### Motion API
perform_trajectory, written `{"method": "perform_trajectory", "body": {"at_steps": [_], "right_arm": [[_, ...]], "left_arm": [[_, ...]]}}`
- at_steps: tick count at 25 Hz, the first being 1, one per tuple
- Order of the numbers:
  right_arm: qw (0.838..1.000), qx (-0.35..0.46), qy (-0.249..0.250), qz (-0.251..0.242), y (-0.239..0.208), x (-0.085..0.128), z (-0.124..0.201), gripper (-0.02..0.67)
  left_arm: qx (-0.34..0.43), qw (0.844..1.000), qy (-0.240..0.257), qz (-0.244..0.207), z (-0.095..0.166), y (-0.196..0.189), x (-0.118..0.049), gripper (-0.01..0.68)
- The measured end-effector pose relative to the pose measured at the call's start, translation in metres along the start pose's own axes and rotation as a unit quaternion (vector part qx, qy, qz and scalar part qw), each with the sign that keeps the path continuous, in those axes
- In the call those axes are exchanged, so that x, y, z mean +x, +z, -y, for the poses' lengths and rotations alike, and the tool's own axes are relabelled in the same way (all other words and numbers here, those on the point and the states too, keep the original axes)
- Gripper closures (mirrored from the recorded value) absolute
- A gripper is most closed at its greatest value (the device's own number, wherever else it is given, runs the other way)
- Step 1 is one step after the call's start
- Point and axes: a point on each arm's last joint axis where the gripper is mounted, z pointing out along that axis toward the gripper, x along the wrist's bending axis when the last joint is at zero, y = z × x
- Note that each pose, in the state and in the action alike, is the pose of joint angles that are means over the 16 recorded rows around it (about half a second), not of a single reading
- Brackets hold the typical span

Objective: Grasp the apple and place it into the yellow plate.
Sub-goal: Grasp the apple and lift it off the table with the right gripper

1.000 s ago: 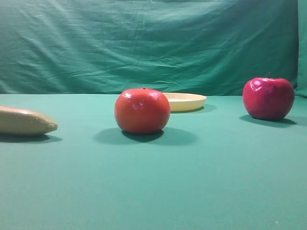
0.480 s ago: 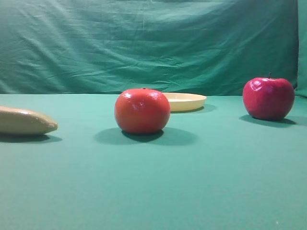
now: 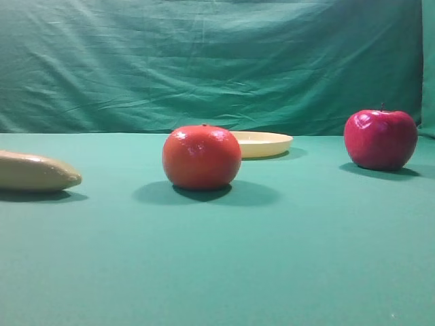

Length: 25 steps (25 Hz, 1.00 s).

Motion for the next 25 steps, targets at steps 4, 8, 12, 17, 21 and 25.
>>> {"method": "perform_trajectory", "body": {"at_steps": [4,8,12,17,21,25], "right_arm": [[1.000,0.005,-0.021,-0.001,0.003,0.002,-0.023,0.649],[0.998,0.047,-0.051,-0.003,0.014,0.003,-0.046,0.649],[0.991,0.113,-0.076,-0.007,0.035,0.005,-0.063,0.649],[0.977,0.193,-0.094,-0.014,0.068,0.005,-0.073,0.649],[0.965,0.242,-0.103,-0.020,0.093,0.006,-0.079,0.649],[0.953,0.283,-0.105,-0.030,0.117,0.007,-0.083,0.649]], "left_arm": [[0.000,1.000,0.000,0.000,0.000,0.000,0.000,0.516],[0.000,1.000,0.000,0.000,0.000,0.000,0.000,0.516],[0.000,1.000,0.000,0.000,0.000,0.000,0.000,0.516],[0.000,1.000,0.000,0.000,0.000,0.000,0.000,0.516],[0.000,1.000,0.000,0.000,0.000,0.000,0.000,0.516],[0.000,1.000,0.000,0.000,0.000,0.000,0.000,0.516]]}}
